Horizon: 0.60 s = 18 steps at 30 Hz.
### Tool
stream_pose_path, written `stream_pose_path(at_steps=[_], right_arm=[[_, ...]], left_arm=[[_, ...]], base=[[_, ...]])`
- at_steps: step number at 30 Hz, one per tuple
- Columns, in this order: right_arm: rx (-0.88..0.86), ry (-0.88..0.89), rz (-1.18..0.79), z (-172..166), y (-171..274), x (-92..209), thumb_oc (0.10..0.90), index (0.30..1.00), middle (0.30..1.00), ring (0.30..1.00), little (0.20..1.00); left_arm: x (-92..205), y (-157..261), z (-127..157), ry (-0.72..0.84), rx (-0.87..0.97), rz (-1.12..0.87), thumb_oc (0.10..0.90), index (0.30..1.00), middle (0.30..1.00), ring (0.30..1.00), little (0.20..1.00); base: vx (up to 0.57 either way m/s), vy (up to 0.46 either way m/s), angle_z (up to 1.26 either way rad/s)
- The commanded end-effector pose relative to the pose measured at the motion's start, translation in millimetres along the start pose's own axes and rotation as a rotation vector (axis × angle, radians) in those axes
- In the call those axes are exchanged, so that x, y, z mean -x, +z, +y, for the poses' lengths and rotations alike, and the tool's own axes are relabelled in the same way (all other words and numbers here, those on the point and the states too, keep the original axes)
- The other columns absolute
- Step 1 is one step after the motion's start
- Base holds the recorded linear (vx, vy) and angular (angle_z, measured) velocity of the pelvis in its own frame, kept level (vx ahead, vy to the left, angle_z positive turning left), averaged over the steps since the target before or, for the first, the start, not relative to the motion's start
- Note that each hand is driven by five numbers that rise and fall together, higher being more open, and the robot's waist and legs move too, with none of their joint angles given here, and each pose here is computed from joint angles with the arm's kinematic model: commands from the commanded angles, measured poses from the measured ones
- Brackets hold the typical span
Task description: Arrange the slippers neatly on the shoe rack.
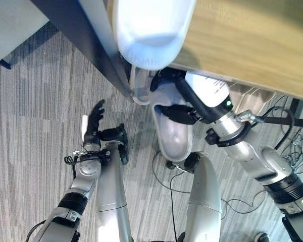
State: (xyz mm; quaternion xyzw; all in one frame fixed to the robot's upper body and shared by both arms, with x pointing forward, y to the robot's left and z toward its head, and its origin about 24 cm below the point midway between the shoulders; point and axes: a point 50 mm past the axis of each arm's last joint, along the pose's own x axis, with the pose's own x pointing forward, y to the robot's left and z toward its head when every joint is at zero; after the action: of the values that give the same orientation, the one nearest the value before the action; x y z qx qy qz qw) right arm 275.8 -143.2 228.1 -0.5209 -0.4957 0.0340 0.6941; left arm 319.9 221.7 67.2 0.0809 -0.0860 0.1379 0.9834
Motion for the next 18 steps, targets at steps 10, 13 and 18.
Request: stream_pose_path(at_steps=[10, 13, 18], right_arm=[[-0.001, -0.492, -0.227, -70.1, 35.0, -10.0, 0.4, 0.3, 0.3, 0.3, 0.3], [-0.002, -0.503, -0.243, -71.4, 32.4, -16.4, 0.4, 0.3, 0.3, 0.3, 0.3], [-0.063, -0.506, -0.122, -70.7, -5.2, -37.7, 0.4, 0.3, 0.3, 0.3, 0.3]], left_arm=[[92.3, -91.7, 18.2, 0.169, -0.07, 0.344, 0.8, 0.9, 0.9, 0.9, 0.9], [97.1, -90.4, 20.8, 0.16, -0.101, 0.323, 0.8, 0.9, 0.9, 0.9, 0.9], [108.0, -92.8, 48.0, 0.23, -0.167, 0.318, 0.8, 0.9, 0.9, 0.9, 0.9]], base=[[0.15, 0.024, -0.19], [0.08, 0.029, 0.1], [0.04, 0.028, 0.02]])
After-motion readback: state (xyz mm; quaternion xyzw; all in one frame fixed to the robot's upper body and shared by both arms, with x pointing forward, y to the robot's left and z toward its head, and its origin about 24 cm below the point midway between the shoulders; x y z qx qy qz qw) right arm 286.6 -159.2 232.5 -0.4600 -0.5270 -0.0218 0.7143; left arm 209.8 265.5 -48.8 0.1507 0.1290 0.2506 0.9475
